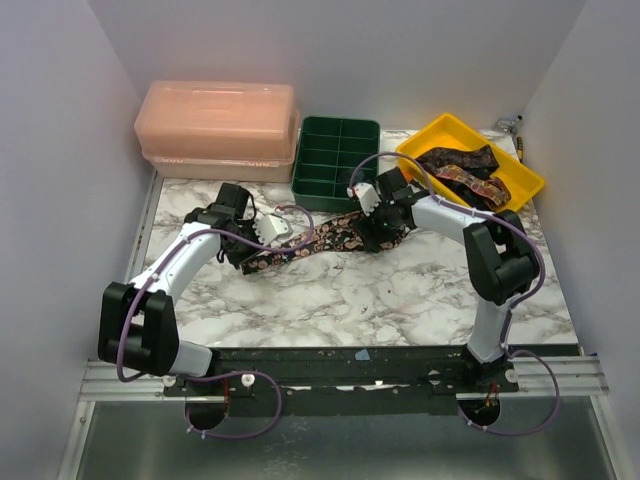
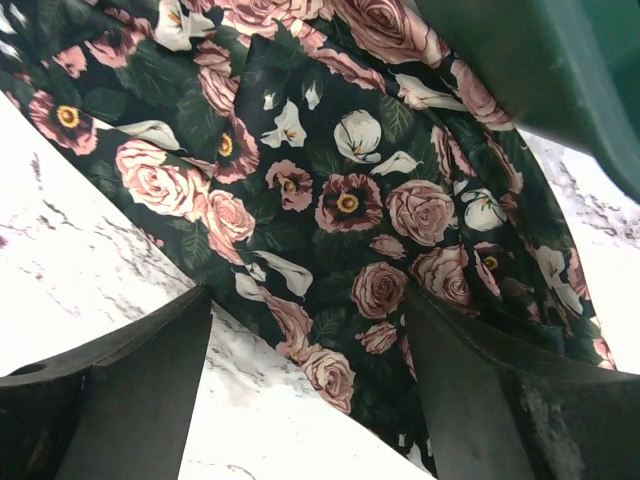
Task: Roll the ties
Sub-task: Flatten out the tie at the center of the board.
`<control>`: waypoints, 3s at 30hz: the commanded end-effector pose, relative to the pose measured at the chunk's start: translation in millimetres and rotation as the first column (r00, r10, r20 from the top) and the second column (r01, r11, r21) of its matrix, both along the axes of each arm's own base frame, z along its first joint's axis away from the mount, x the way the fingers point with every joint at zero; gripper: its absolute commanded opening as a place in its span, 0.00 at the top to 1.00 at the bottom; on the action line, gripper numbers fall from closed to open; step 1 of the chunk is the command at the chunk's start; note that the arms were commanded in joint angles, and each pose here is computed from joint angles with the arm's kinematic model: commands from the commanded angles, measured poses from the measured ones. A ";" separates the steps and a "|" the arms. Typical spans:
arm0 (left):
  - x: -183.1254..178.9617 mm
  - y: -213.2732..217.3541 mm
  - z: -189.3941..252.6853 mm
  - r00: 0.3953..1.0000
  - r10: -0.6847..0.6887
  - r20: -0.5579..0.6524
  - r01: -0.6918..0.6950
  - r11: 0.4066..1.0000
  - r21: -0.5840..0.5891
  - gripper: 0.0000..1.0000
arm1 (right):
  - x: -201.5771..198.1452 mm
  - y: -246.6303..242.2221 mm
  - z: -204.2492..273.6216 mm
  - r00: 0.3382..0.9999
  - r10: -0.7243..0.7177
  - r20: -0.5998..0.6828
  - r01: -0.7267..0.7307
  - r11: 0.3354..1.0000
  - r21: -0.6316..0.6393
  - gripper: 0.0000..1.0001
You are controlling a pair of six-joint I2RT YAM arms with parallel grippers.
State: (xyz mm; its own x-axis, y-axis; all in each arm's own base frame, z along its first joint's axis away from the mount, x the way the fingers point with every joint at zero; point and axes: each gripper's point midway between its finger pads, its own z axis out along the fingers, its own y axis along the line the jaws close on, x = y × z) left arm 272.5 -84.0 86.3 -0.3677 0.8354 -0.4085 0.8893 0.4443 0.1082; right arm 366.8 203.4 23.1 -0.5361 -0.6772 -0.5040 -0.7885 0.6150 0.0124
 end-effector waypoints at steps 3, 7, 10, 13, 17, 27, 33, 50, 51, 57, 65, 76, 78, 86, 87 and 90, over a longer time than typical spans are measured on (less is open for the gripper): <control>11.4 -3.5 3.1 1.000 0.012 -0.010 -0.013 1.000 -0.022 1.00 | -17.4 -24.5 -48.1 0.999 0.001 -0.036 -0.005 0.993 -0.114 0.38; 14.5 -0.3 4.7 1.000 0.012 -0.014 -0.012 1.000 -0.015 1.00 | -36.3 -37.6 -49.6 0.998 -0.001 -0.061 -0.008 0.989 -0.149 0.92; 17.1 3.0 9.2 1.000 0.017 -0.010 -0.017 1.000 -0.016 1.00 | -49.8 -36.8 -14.6 0.999 0.017 -0.042 -0.021 0.995 -0.097 1.00; 17.4 7.6 12.8 1.000 0.022 -0.011 -0.022 1.000 -0.016 1.00 | -69.0 -28.6 35.9 0.998 0.053 -0.025 -0.053 0.998 0.022 0.99; 17.2 17.4 13.5 1.000 0.027 -0.008 -0.027 1.000 -0.001 1.00 | -75.8 -36.5 98.7 0.999 -0.045 0.022 0.040 0.983 0.178 0.99; 9.9 48.7 -0.9 1.000 0.006 -0.003 -0.005 0.998 0.065 1.00 | -86.7 -156.3 86.8 0.882 -0.425 -0.201 0.465 0.853 0.238 0.48; 3.4 56.5 -19.0 1.000 0.003 -0.010 -0.002 0.995 0.098 1.00 | -97.6 -217.7 84.7 0.820 -0.546 -0.172 0.570 0.806 0.159 0.45; 11.6 55.4 -26.4 0.999 0.036 -0.026 -0.034 0.996 0.086 1.00 | -30.9 -142.7 108.3 0.939 -0.337 0.073 0.327 0.938 0.117 0.25; 12.0 55.9 -26.8 0.999 0.034 -0.025 -0.032 0.995 0.090 1.00 | -23.2 -138.3 105.6 0.943 -0.321 0.088 0.312 0.944 0.103 0.25; 15.1 56.3 -31.1 0.999 0.046 -0.028 -0.044 0.995 0.092 1.00 | -0.2 -108.6 77.5 0.979 -0.191 0.071 0.190 0.981 0.030 0.23; 19.0 53.1 -29.0 0.997 0.075 -0.034 -0.072 0.995 0.072 1.00 | 15.6 -63.2 37.0 0.997 -0.061 0.041 0.064 0.996 -0.057 0.24; 21.8 54.1 -28.3 0.996 0.077 -0.036 -0.074 0.994 0.079 1.00 | 0.6 -84.1 29.3 0.999 -0.042 -0.030 0.037 0.989 -0.142 0.99; 21.6 55.0 -27.9 0.996 0.080 -0.035 -0.077 0.994 0.080 1.00 | -6.1 -92.3 48.1 0.997 -0.063 -0.040 0.059 0.993 -0.098 0.99; 18.7 67.6 -34.2 0.994 0.108 -0.036 -0.104 0.989 0.102 1.00 | -43.4 -163.9 92.7 0.973 -0.215 -0.084 0.213 0.977 -0.030 0.97; 18.5 68.1 -34.6 0.993 0.109 -0.037 -0.104 0.989 0.102 1.00 | -53.3 -174.1 92.0 0.968 -0.227 -0.104 0.226 0.974 -0.028 0.93; 16.9 69.8 -35.3 0.993 0.108 -0.039 -0.104 0.989 0.107 1.00 | -79.2 -204.1 94.4 0.958 -0.251 -0.141 0.252 0.968 -0.013 0.81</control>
State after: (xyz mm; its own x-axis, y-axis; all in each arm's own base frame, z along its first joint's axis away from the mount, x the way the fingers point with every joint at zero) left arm 291.3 -20.4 54.1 -0.4676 0.8249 -0.3177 0.8447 0.5229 0.1145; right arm 342.8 18.5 129.1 -0.6973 -0.5156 -0.4979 -0.5876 0.8090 -0.0148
